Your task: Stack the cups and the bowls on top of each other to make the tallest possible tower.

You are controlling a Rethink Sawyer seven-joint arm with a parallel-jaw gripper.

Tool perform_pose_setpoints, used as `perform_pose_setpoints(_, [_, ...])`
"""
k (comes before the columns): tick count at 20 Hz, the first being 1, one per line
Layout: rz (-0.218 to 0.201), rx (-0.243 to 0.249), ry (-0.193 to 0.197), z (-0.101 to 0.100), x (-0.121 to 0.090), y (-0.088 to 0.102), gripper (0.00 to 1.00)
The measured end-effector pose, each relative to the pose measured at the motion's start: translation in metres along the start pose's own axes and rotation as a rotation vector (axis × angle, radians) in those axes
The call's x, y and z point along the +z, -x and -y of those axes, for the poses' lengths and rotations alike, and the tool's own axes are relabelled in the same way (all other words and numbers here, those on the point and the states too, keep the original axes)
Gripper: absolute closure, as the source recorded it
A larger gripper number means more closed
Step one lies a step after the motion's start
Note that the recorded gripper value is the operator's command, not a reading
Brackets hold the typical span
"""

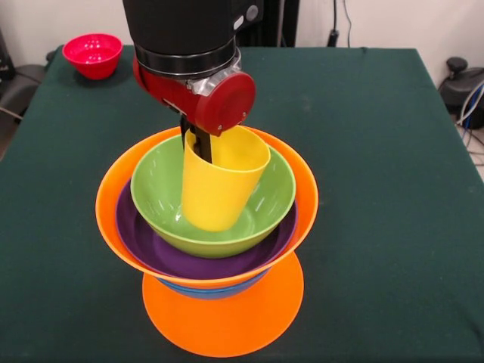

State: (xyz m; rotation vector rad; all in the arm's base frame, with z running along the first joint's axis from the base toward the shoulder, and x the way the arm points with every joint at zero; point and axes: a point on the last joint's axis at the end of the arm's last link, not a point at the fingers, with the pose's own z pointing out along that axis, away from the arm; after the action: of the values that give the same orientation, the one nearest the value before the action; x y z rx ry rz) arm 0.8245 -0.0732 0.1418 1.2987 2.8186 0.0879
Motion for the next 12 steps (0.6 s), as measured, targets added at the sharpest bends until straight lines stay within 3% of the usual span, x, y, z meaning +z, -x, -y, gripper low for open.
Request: perform_pose_setpoints(12, [-0.037, 0.020, 0.023, 0.003, 0.018, -0.016, 1.00])
